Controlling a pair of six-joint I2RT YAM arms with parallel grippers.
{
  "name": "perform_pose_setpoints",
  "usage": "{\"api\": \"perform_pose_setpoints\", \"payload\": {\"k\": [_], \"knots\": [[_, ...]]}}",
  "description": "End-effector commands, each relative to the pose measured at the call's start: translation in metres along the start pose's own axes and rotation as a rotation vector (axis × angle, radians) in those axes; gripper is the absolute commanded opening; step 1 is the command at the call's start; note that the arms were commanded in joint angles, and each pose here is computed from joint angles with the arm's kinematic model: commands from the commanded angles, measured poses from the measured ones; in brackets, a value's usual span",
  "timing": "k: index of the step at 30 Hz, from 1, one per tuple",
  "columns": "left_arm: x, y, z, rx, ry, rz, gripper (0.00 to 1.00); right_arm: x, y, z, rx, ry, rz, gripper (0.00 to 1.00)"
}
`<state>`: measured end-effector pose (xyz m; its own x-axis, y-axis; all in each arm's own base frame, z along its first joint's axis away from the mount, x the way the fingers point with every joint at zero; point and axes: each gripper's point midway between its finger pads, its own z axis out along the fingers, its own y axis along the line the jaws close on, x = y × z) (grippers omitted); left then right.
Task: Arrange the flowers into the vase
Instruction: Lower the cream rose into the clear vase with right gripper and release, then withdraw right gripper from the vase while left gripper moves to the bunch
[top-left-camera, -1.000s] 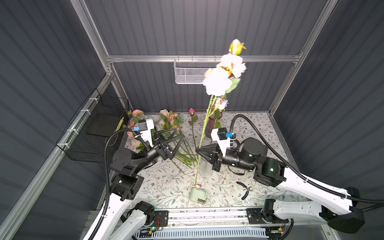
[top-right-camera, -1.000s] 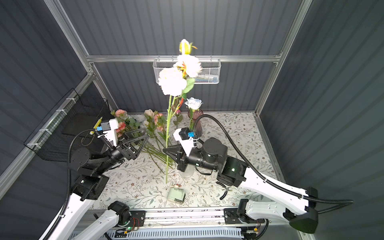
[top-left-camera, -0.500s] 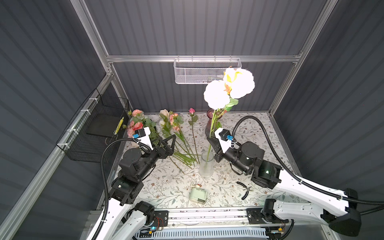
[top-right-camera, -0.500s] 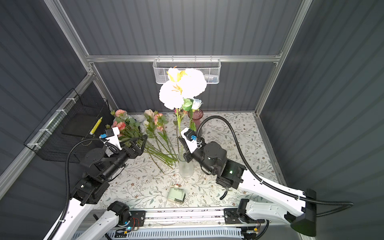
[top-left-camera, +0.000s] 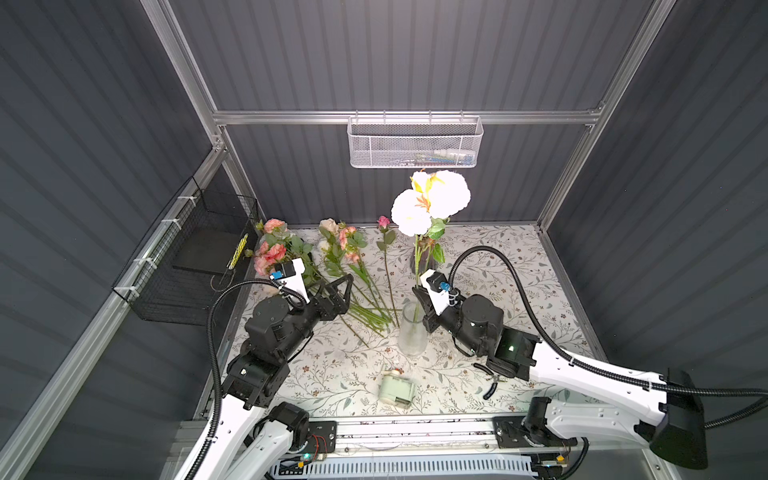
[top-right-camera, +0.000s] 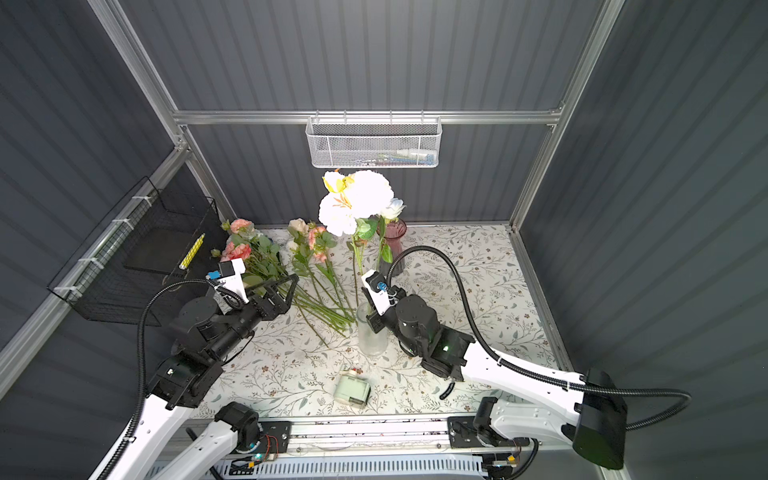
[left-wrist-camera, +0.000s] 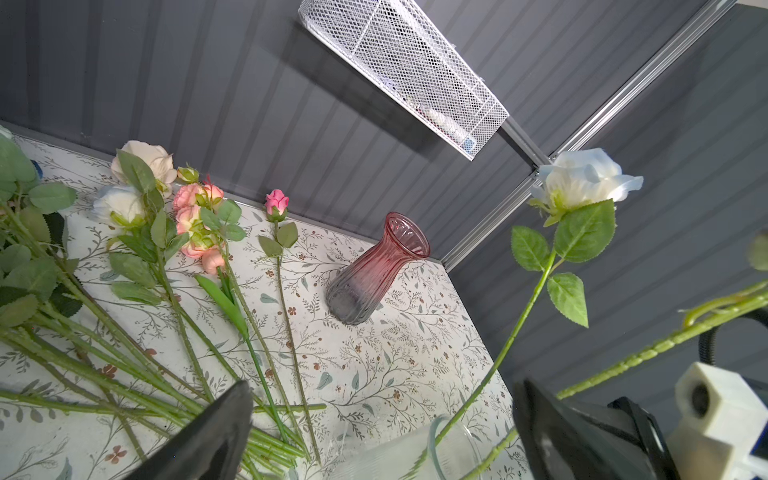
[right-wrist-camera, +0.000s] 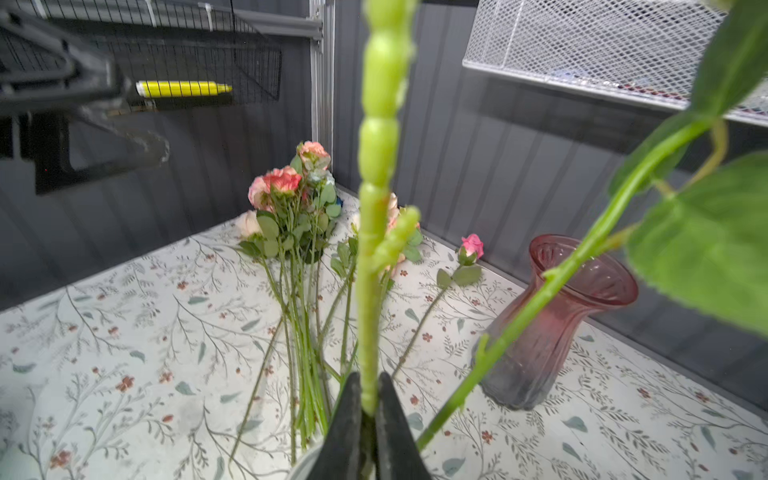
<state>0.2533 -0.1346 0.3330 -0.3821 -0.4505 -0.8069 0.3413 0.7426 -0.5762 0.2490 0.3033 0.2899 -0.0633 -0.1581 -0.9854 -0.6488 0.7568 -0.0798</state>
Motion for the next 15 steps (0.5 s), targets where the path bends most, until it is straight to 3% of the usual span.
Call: {"api": "perform_pose_setpoints", "payload": {"k": [1, 7, 11, 15], "knots": [[0.008, 0.007, 0.006, -0.019, 0.023, 0.0, 1.0, 0.005, -0.002, -0.008, 0.002, 0.004, 0.098, 0.36], [0.016, 0.026, 0.013, -0.122, 0.063, -0.009, 1.0, 0.006, 0.0, -0.027, -0.045, -0.012, 0.199, 0.56], [0.025, 0.053, 0.019, -0.276, 0.111, -0.026, 1.0, 0.001, 0.0, -0.04, -0.073, -0.034, 0.25, 0.61], [0.04, 0.065, 0.033, -0.325, 0.177, -0.04, 0.96, -0.001, -0.001, -0.054, -0.097, -0.055, 0.29, 0.63]]}}
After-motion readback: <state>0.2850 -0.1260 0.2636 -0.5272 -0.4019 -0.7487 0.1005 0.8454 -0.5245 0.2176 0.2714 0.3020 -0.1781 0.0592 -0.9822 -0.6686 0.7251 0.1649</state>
